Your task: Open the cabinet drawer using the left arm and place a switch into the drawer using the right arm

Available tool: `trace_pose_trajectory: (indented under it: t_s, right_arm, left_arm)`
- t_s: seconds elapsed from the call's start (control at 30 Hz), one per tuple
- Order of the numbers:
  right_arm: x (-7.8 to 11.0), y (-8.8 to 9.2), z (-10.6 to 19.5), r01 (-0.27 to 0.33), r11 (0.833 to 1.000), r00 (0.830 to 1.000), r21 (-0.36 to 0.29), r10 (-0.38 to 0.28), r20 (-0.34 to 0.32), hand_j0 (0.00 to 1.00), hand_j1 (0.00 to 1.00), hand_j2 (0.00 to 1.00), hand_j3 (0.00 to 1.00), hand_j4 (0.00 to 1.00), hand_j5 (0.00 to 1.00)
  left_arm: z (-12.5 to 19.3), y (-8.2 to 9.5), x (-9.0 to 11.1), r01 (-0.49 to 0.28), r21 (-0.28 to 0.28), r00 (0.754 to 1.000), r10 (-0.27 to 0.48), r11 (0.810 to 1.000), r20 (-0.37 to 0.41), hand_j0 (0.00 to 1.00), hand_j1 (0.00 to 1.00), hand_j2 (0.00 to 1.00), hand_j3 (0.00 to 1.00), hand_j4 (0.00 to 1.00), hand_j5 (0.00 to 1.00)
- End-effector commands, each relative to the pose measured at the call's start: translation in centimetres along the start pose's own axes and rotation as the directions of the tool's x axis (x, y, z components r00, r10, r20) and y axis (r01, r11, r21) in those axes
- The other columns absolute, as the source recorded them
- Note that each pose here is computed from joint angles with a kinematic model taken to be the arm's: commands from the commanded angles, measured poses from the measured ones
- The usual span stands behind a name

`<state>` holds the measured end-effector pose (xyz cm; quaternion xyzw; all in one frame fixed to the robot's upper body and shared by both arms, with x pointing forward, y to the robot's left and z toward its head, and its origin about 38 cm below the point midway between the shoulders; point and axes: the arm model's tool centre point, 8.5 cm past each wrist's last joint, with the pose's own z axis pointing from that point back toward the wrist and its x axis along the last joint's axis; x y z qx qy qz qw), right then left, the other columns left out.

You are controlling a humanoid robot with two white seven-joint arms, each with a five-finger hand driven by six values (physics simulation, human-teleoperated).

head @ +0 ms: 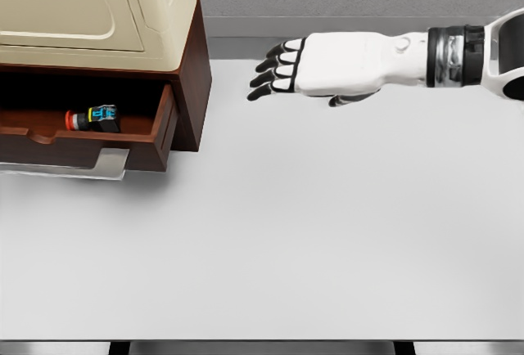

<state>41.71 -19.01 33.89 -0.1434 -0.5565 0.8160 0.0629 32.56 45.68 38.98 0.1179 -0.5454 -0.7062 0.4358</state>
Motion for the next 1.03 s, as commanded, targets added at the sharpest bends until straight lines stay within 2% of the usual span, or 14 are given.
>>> trace_pose_trajectory:
  t_s: [0.0, 0.1, 0.2, 0.33, 0.53, 0.77, 0.83, 1.0]
  right_arm:
    - [-1.1, -0.5, 5.2, -0.026, 0.999, 0.993, 0.031, 0.029, -0.113, 1.00, 1.00, 1.00, 1.00, 1.00, 1.00]
    - [-0.8, 2.3, 4.8, 0.036, 0.997, 0.994, 0.062, -0.030, -0.103, 1.00, 1.00, 1.00, 1.00, 1.00, 1.00]
    - [-0.6, 3.5, 4.4, 0.056, 0.995, 0.994, 0.081, -0.048, -0.099, 1.00, 1.00, 1.00, 1.00, 1.00, 1.00]
    - [-0.7, 4.2, 4.4, 0.067, 0.993, 0.993, 0.098, -0.057, -0.103, 1.00, 1.00, 1.00, 1.00, 1.00, 1.00]
    - [-0.6, 4.5, 4.2, 0.071, 0.992, 0.993, 0.104, -0.061, -0.100, 1.00, 1.00, 1.00, 1.00, 1.00, 1.00]
    - [-0.4, 5.0, 4.0, 0.080, 0.990, 0.993, 0.114, -0.069, -0.094, 1.00, 1.00, 1.00, 1.00, 1.00, 1.00]
    - [-0.3, 5.1, 3.9, 0.080, 0.990, 0.994, 0.118, -0.070, -0.089, 1.00, 1.00, 1.00, 1.00, 1.00, 1.00]
    - [-0.3, 5.2, 3.9, 0.082, 0.990, 0.994, 0.118, -0.072, -0.088, 1.00, 1.00, 1.00, 1.00, 1.00, 1.00]
  left_arm:
    - [-1.6, 0.0, 2.9, 0.023, -0.013, 0.995, -0.021, 1.000, 0.101, 1.00, 1.00, 1.00, 1.00, 1.00, 1.00]
    - [-1.7, 0.3, 3.3, 0.006, 0.004, 0.992, -0.006, 1.000, 0.123, 1.00, 1.00, 1.00, 1.00, 1.00, 1.00]
    - [-2.5, 0.0, 4.0, 0.007, 0.000, 0.987, -0.007, 1.000, 0.159, 1.00, 1.00, 1.00, 1.00, 1.00, 1.00]
    - [-3.9, -0.3, 4.1, -0.013, 0.013, 0.978, 0.010, 1.000, 0.207, 1.00, 1.00, 1.00, 1.00, 1.00, 1.00]
    - [-8.9, -1.6, 5.2, -0.060, 0.038, 0.930, 0.042, 0.997, 0.366, 1.00, 1.00, 1.00, 1.00, 1.00, 1.00]
    - [-10.4, -2.0, 5.7, -0.077, 0.043, 0.910, 0.053, 0.996, 0.412, 1.00, 1.00, 1.00, 1.00, 1.00, 1.00]
    - [-11.6, -2.5, 6.0, -0.076, 0.041, 0.897, 0.050, 0.996, 0.440, 1.00, 1.00, 1.00, 1.00, 1.00, 1.00]
    - [-12.1, -2.8, 6.1, -0.065, 0.036, 0.895, 0.042, 0.997, 0.444, 1.00, 1.00, 1.00, 1.00, 1.00, 1.00]
